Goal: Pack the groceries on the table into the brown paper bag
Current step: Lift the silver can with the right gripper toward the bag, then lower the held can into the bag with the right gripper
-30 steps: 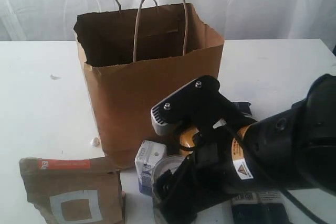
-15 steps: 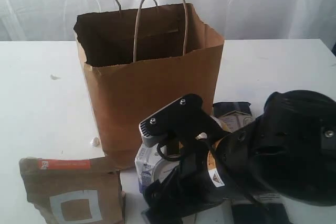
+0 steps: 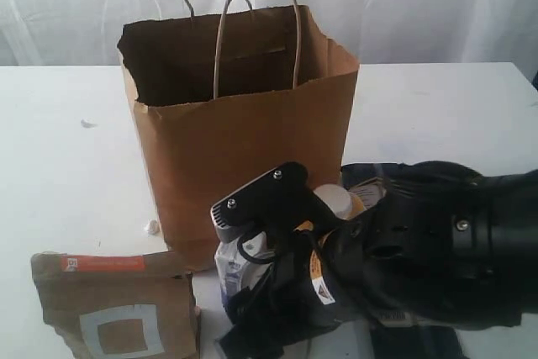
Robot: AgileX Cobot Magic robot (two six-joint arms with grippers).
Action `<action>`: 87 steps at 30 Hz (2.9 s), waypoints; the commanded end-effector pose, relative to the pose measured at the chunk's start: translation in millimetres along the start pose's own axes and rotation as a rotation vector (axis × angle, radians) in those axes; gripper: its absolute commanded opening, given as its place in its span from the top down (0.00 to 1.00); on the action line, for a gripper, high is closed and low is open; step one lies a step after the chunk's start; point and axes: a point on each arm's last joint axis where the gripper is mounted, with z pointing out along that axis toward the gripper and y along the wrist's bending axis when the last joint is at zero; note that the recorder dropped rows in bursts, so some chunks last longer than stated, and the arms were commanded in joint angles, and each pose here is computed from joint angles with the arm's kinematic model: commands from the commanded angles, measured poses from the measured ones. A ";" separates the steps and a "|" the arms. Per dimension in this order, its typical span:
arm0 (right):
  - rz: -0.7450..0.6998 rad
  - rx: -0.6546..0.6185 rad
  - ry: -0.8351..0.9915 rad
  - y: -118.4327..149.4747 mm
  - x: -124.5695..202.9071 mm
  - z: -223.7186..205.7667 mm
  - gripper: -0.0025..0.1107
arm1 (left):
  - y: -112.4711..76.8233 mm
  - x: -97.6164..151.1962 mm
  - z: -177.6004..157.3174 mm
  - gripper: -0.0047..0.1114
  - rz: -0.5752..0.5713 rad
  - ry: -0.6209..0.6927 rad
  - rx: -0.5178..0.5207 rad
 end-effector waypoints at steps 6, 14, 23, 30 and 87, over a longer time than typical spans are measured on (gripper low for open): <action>0.024 0.013 -0.069 -2.6 -8.6 -20.6 0.80 | -0.7 0.8 0.3 0.96 -0.017 -0.007 0.008; 0.038 0.074 -0.136 -22.3 7.5 -98.9 0.97 | -0.7 0.8 0.3 0.96 -0.017 -0.007 0.008; 0.026 0.114 -0.338 -37.2 0.1 -190.3 0.98 | -0.7 0.8 0.3 0.96 -0.017 -0.007 0.008; 0.010 0.241 -0.514 -48.3 -26.3 -245.3 0.98 | -0.7 0.8 0.3 0.96 -0.017 -0.007 0.008; -0.142 0.173 -0.302 -78.1 -208.7 -103.5 0.91 | -0.7 0.8 0.3 0.96 -0.017 -0.007 0.008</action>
